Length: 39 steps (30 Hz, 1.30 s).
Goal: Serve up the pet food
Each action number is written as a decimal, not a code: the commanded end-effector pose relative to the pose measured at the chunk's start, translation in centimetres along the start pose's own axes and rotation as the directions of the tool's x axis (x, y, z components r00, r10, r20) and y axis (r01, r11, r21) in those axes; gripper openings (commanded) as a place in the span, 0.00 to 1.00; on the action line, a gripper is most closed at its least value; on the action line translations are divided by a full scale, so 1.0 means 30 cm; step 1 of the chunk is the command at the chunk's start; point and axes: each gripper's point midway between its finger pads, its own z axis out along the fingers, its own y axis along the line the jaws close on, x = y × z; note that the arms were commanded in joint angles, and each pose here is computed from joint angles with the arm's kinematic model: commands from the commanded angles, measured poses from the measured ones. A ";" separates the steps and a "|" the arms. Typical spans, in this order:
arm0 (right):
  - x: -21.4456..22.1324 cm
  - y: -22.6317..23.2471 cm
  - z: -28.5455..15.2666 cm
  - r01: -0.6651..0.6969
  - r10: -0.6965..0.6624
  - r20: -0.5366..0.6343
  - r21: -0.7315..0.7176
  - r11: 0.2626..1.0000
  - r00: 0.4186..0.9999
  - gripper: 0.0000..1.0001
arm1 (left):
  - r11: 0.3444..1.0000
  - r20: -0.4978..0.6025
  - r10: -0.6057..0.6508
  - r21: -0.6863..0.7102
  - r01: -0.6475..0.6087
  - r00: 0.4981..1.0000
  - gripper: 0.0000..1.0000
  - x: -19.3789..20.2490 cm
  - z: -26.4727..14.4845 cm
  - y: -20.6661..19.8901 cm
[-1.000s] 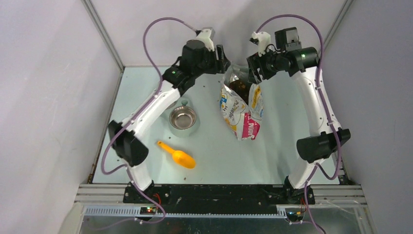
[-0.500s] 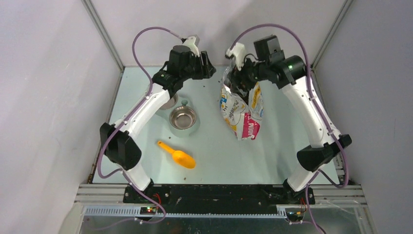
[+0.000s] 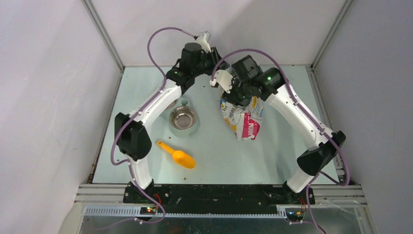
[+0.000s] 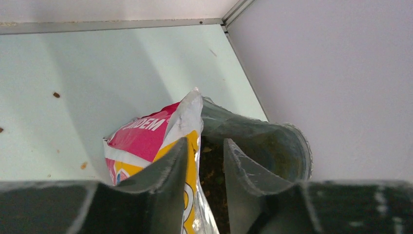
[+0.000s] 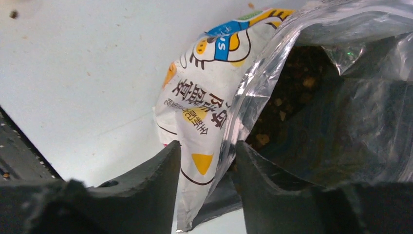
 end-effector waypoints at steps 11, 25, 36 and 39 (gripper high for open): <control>0.025 -0.101 -0.045 0.092 -0.077 -0.072 0.238 0.967 0.994 0.00 | 0.998 0.129 -0.006 -0.055 0.013 0.992 0.01 -0.124 0.028 -0.067; 0.025 -0.114 0.067 0.100 -0.073 -0.114 0.248 0.964 0.991 0.37 | 0.997 0.137 -0.022 -0.072 0.033 0.990 0.00 -0.155 0.005 -0.017; -0.100 -0.064 -0.218 -0.076 0.054 0.275 0.071 0.995 0.960 0.00 | 0.988 0.237 0.025 -0.153 0.012 0.971 0.02 -0.349 -0.155 0.121; -0.116 -0.029 -0.320 -0.137 0.176 0.470 -0.117 0.984 0.865 0.00 | 0.983 0.245 0.024 -0.181 0.022 0.969 0.02 -0.368 -0.194 0.181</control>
